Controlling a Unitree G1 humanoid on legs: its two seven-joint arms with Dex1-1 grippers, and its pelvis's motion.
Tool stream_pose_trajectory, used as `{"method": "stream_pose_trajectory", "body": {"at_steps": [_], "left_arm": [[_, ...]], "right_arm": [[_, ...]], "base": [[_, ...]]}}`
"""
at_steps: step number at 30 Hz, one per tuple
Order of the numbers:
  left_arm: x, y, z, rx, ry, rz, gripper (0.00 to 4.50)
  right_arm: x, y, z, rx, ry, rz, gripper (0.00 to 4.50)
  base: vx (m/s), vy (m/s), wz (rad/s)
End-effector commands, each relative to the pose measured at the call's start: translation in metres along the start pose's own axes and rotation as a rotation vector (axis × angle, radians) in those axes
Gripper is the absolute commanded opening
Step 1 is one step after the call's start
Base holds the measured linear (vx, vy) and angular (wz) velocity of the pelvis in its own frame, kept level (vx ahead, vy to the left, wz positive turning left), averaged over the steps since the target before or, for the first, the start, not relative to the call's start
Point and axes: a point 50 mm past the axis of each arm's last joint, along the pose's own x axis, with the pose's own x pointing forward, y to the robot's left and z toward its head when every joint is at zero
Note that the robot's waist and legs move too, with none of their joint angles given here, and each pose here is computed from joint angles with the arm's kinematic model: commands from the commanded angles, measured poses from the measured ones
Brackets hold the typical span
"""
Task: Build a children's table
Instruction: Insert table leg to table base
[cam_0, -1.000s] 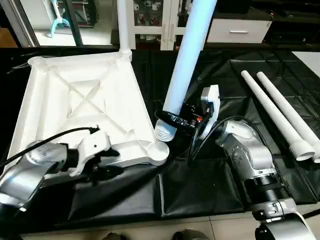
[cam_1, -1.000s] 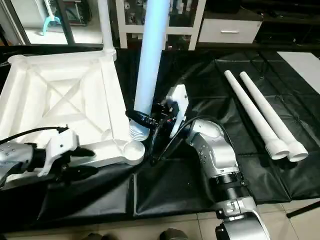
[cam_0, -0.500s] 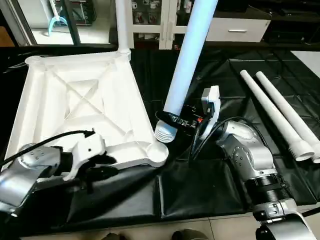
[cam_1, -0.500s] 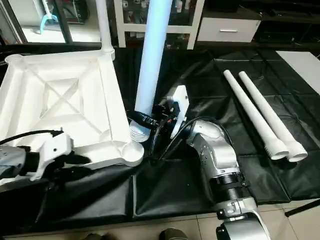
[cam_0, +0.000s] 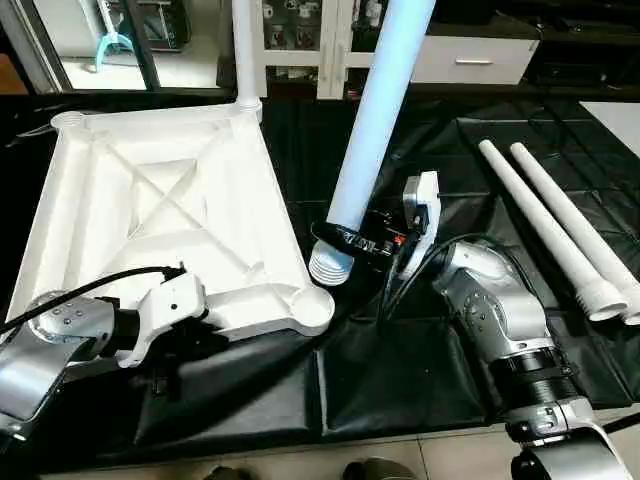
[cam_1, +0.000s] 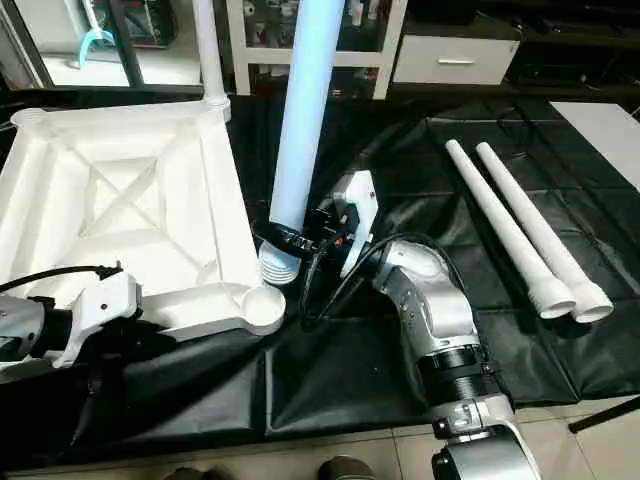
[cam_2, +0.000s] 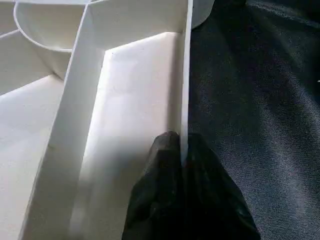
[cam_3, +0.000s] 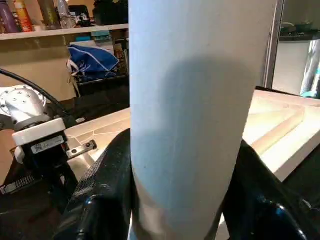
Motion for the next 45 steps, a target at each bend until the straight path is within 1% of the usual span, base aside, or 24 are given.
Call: {"method": "stream_pose_trajectory", "body": {"at_steps": [1, 6, 9, 11, 15, 16, 20, 22, 26, 27, 29, 32, 36, 39, 40, 42, 45], "left_arm": [[0.01, -0.004, -0.002, -0.031, -0.042, 0.013, 0.0], [0.022, -0.004, 0.007, -0.032, -0.087, 0.017, 0.0], [0.032, -0.006, 0.014, -0.032, -0.108, 0.001, 0.0], [0.041, -0.008, 0.018, -0.038, -0.131, -0.015, 0.0], [0.049, -0.009, 0.021, -0.04, -0.15, -0.02, 0.0], [0.052, -0.009, 0.023, -0.032, -0.157, -0.017, 0.0], [0.055, -0.009, 0.024, -0.027, -0.169, -0.019, 0.0], [0.057, -0.007, 0.025, -0.028, -0.179, -0.02, 0.0], [0.059, -0.006, 0.021, 0.023, -0.112, -0.014, 0.0], [0.059, -0.006, 0.021, 0.023, -0.112, -0.014, 0.0], [0.06, -0.006, 0.02, 0.058, -0.078, -0.011, 0.0], [0.06, -0.005, 0.02, 0.06, -0.074, -0.012, 0.0], [0.059, -0.005, 0.019, 0.069, -0.058, -0.026, 0.0], [0.059, -0.004, 0.019, 0.07, -0.06, -0.026, 0.0], [0.059, -0.004, 0.019, 0.07, -0.06, -0.026, 0.0], [0.059, -0.004, 0.019, 0.07, -0.062, -0.024, 0.0], [0.06, -0.003, 0.022, 0.065, -0.081, -0.015, 0.0]], "right_arm": [[-0.001, 0.002, 0.008, -0.019, -0.036, -0.001, 1.85], [-0.001, 0.003, 0.004, -0.016, -0.028, 0.0, 1.85], [-0.004, 0.003, -0.004, -0.036, 0.034, 0.009, 1.85], [-0.006, 0.003, -0.01, -0.029, 0.07, 0.013, 1.85], [-0.01, 0.004, -0.015, -0.029, 0.098, 0.024, 1.85], [-0.014, 0.003, -0.02, -0.067, 0.134, 0.029, 1.85], [-0.017, 0.0, -0.022, -0.086, 0.125, 0.007, 1.85], [-0.017, -0.005, -0.021, -0.077, 0.088, -0.033, 1.85], [-0.017, -0.008, -0.02, -0.088, 0.072, -0.048, 1.85], [-0.017, -0.008, -0.02, -0.088, 0.072, -0.048, 1.85], [-0.015, -0.012, -0.015, -0.1, 0.028, -0.077, 1.85], [-0.011, -0.014, -0.011, -0.106, 0.0, -0.082, 1.85], [-0.01, -0.016, -0.012, -0.106, 0.014, -0.063, 1.85], [-0.011, -0.015, -0.016, -0.101, 0.048, -0.038, 1.85], [-0.012, -0.015, -0.018, -0.098, 0.076, -0.018, 1.85], [-0.015, -0.015, -0.021, -0.092, 0.102, -0.006, 1.85], [-0.019, -0.019, -0.022, -0.091, 0.107, -0.023, 1.85]], "base": [[0.0, 0.0, 0.0], [0.0, 0.0, 0.0], [0.0, 0.0, 0.0], [0.0, 0.0, 0.0], [0.0, 0.0, 0.0], [0.0, 0.0, 0.0], [0.0, 0.0, 0.0], [0.0, 0.0, 0.0], [0.0, 0.0, 0.0], [0.0, 0.0, 0.0], [0.0, 0.0, 0.0], [0.0, 0.0, 0.0], [0.0, 0.0, 0.0], [0.0, 0.0, 0.0], [0.0, 0.0, 0.0], [0.0, 0.0, 0.0], [0.0, 0.0, 0.0]]}}
